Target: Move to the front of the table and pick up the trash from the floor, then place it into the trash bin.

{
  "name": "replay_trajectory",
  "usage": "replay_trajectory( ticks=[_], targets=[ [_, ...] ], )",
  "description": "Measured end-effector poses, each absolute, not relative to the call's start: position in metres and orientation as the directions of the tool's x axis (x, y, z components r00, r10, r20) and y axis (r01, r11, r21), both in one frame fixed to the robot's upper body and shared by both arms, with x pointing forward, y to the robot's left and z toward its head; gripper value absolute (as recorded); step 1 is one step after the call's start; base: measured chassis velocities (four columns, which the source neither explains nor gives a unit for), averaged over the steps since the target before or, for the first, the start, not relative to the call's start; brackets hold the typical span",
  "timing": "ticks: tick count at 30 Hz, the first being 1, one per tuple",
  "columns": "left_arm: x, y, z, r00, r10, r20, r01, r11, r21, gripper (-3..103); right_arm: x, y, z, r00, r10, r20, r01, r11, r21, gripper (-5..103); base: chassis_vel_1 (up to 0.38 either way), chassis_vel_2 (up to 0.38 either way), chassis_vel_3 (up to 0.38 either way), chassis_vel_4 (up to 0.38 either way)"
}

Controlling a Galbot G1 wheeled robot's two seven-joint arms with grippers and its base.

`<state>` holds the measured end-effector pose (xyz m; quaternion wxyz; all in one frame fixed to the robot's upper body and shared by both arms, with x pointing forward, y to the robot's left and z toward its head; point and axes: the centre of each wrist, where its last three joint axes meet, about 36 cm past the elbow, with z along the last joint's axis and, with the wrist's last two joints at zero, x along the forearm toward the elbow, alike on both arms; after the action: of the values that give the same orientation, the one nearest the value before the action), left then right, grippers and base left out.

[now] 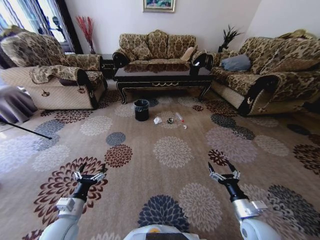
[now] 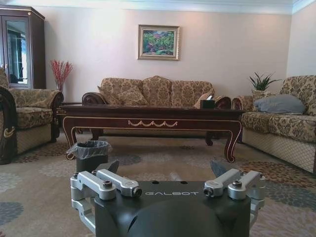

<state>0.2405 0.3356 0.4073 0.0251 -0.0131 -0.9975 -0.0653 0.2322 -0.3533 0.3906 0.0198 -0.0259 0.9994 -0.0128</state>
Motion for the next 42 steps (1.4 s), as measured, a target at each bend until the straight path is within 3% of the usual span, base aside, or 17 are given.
replay_trajectory(
  ticks=[42],
  targets=[
    [0.229, 0.329, 0.408, -0.998, 0.004, 0.063, 0.012, 0.991, 0.131, 100, 0.238, -0.354, 0.386, -0.998, -0.059, -0.038, -0.058, 0.998, -0.025, 100, 0.000, 0.000, 0.000, 0.000]
  ],
)
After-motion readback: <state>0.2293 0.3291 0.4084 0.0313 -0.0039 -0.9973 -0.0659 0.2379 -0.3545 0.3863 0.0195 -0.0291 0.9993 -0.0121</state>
